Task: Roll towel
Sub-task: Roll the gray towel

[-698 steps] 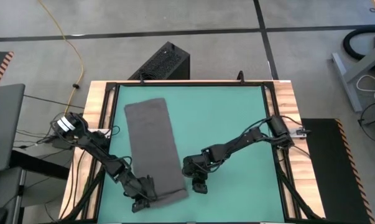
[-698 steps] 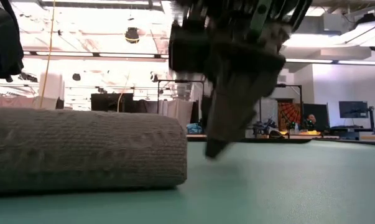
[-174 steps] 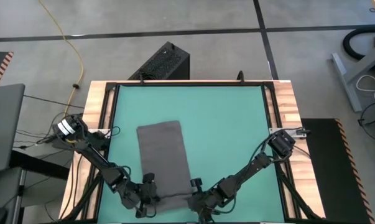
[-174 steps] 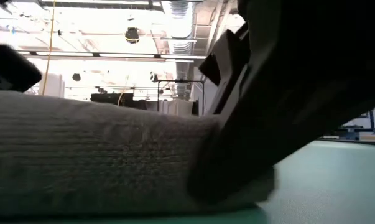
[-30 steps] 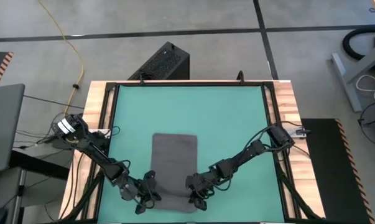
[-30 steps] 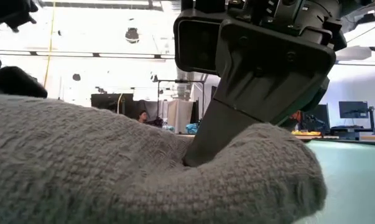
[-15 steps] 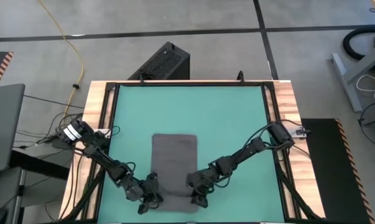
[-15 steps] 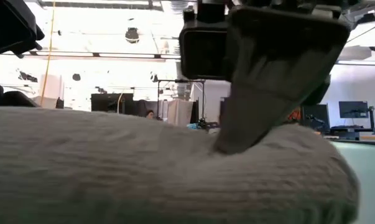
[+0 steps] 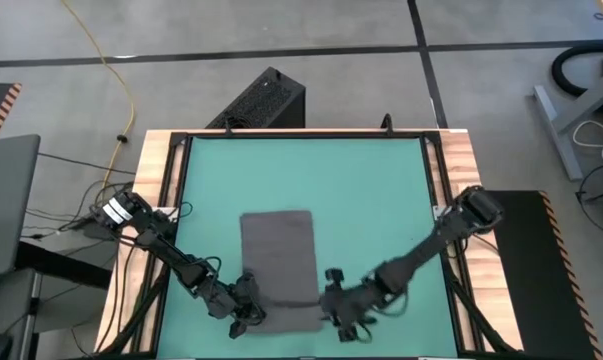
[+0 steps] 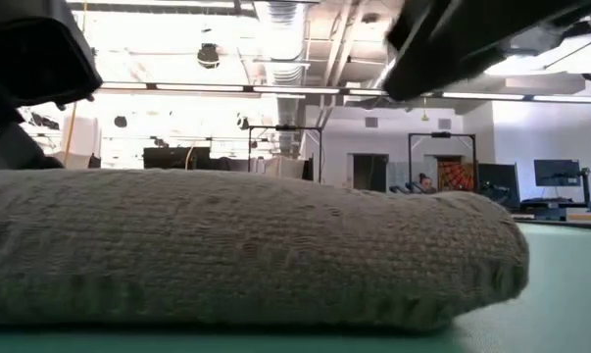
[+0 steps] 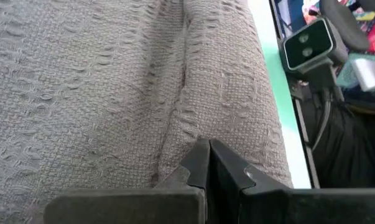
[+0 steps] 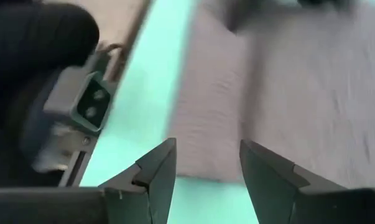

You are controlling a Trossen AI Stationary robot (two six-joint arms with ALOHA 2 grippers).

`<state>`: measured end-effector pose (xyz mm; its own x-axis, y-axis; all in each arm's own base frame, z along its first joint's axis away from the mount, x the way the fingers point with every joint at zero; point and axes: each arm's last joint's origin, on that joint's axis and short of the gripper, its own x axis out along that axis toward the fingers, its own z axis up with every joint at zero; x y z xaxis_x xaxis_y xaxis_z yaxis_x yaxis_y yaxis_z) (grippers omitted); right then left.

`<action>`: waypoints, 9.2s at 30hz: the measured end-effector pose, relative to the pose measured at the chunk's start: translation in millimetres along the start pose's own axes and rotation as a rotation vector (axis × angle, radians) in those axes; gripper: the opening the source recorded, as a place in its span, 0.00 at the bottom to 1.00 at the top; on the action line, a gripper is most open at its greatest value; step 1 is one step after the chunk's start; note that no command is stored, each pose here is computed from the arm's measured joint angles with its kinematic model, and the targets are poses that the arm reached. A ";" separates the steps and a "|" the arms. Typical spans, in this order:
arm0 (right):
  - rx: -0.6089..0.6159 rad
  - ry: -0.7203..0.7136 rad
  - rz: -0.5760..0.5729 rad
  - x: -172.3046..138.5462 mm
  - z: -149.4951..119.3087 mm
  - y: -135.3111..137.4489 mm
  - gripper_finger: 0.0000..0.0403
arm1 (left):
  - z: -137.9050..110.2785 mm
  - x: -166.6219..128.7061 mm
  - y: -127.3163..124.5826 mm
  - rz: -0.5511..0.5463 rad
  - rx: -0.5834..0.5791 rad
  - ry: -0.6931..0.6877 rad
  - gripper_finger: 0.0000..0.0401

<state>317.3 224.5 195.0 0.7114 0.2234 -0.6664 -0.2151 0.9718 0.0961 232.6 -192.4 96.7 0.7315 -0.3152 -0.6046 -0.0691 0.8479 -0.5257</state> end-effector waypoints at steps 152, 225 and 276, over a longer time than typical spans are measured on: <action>0.564 -0.244 0.160 48.5 -66.9 -32.2 0.07 | 234.4 -9.1 196.6 0.599 0.031 -0.091 0.00; 0.680 -0.172 0.202 53.5 -47.1 -111.9 0.24 | 49.5 -26.9 4.1 -0.016 0.389 0.016 0.00; 0.233 -0.123 -0.503 36.8 20.3 -206.0 0.14 | 11.6 -35.6 22.3 0.242 0.108 -0.004 0.00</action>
<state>401.3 34.0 165.7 0.7638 -0.2783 -0.5824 0.3141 0.9485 -0.0413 212.9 -157.3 113.5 0.7054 -0.0962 -0.7023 -0.1696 0.9391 -0.2990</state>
